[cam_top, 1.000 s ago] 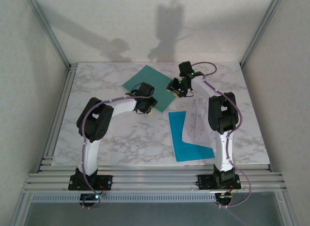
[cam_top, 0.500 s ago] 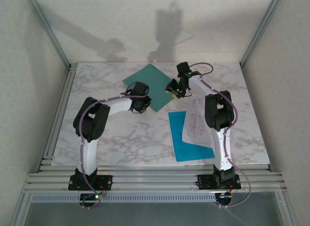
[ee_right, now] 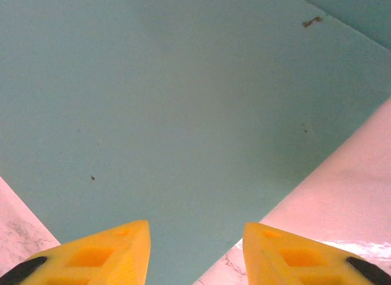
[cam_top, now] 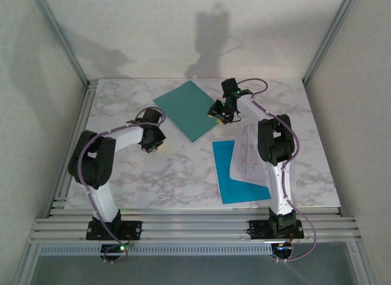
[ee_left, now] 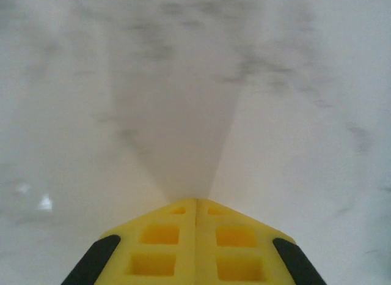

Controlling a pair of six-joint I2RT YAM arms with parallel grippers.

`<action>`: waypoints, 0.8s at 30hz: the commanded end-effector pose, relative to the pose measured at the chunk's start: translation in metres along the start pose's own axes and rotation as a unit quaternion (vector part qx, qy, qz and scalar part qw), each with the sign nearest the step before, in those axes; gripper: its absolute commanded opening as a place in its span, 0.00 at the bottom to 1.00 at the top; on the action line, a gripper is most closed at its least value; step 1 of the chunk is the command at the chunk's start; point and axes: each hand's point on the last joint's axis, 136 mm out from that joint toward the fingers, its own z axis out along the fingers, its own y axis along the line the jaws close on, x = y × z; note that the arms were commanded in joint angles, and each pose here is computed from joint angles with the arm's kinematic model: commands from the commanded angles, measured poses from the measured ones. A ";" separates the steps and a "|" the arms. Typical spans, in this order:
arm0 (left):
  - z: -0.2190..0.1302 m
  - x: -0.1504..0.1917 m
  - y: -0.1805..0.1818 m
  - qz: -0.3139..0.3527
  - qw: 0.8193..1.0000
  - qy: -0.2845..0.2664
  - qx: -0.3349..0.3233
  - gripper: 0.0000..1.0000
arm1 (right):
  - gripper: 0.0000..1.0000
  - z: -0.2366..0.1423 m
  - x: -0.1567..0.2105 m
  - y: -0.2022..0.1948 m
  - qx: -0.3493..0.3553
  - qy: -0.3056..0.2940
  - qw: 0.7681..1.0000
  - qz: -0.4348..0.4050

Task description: Put the files into the folder

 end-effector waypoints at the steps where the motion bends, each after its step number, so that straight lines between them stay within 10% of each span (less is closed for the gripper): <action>1: -0.029 -0.002 0.005 0.019 1.000 -0.006 0.006 0.07 | 0.44 -0.014 -0.018 0.015 0.000 -0.041 0.999 -0.020; 12: -0.043 -0.012 -0.105 -0.058 0.979 0.018 0.194 0.44 | 0.41 -0.001 -0.086 -0.008 0.049 -0.109 0.992 0.027; 24: -0.012 -0.019 -0.134 -0.056 0.976 0.046 0.204 0.60 | 0.41 0.041 -0.104 -0.033 0.075 -0.093 0.991 0.052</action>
